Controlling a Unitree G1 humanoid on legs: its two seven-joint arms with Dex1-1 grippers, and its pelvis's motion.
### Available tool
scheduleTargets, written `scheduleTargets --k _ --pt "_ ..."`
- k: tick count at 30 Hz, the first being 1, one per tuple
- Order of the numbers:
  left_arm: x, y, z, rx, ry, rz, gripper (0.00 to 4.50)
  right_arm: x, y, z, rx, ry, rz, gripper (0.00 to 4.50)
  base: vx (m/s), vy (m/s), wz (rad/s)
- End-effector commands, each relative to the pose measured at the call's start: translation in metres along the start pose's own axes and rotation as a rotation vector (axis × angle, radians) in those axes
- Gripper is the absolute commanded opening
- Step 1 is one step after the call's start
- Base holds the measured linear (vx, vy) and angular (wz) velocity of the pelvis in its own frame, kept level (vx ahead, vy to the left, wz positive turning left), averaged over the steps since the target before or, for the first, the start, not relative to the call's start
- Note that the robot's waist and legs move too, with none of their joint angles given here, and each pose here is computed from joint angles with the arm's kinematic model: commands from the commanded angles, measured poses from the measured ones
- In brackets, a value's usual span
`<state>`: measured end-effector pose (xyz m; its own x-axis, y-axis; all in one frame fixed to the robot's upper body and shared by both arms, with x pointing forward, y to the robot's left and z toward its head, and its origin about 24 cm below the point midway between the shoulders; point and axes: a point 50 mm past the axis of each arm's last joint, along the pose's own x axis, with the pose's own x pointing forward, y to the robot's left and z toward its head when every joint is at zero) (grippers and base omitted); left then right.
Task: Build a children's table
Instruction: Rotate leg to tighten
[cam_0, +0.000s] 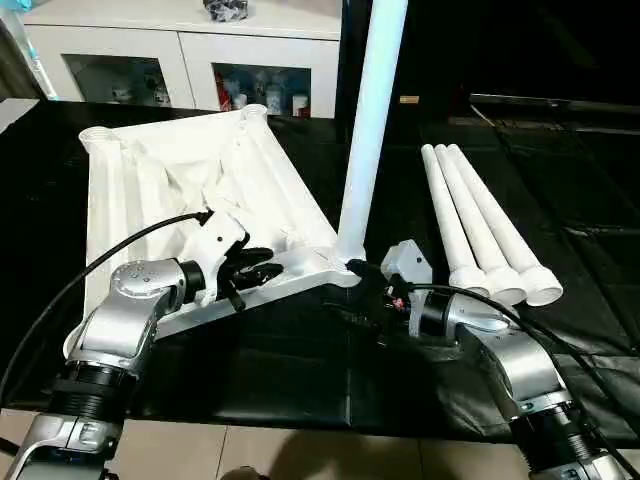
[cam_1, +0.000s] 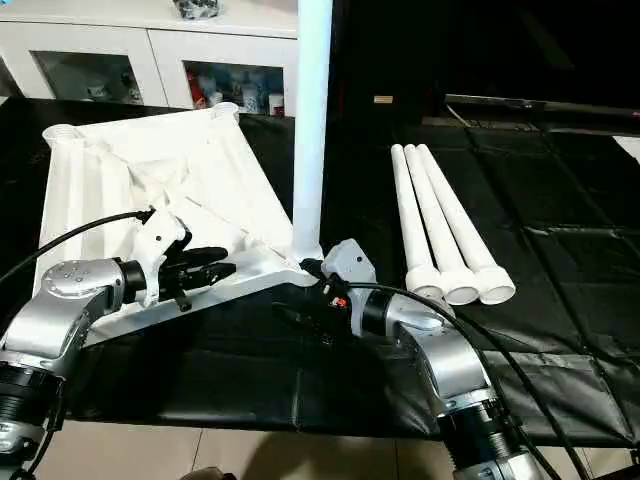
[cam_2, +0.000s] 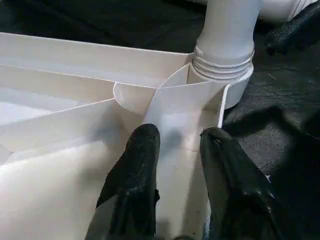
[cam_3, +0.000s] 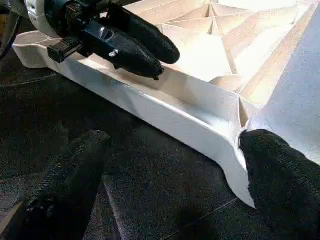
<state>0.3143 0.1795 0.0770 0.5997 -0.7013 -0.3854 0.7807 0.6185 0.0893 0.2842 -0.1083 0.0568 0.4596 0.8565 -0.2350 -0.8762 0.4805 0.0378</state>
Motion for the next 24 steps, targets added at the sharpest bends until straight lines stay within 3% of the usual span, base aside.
scheduleTargets --k 1,24 --pt "-0.0016 0.0018 0.0049 0.009 -0.015 0.01 1.55 0.0004 -0.0004 0.0047 -0.012 -0.007 -0.003 4.5 0.0 0.0 0.0" --pt "-0.0016 0.0018 0.0049 0.009 -0.015 0.01 1.55 0.0004 -0.0004 0.0047 -0.012 -0.007 -0.003 4.5 0.0 0.0 0.0"
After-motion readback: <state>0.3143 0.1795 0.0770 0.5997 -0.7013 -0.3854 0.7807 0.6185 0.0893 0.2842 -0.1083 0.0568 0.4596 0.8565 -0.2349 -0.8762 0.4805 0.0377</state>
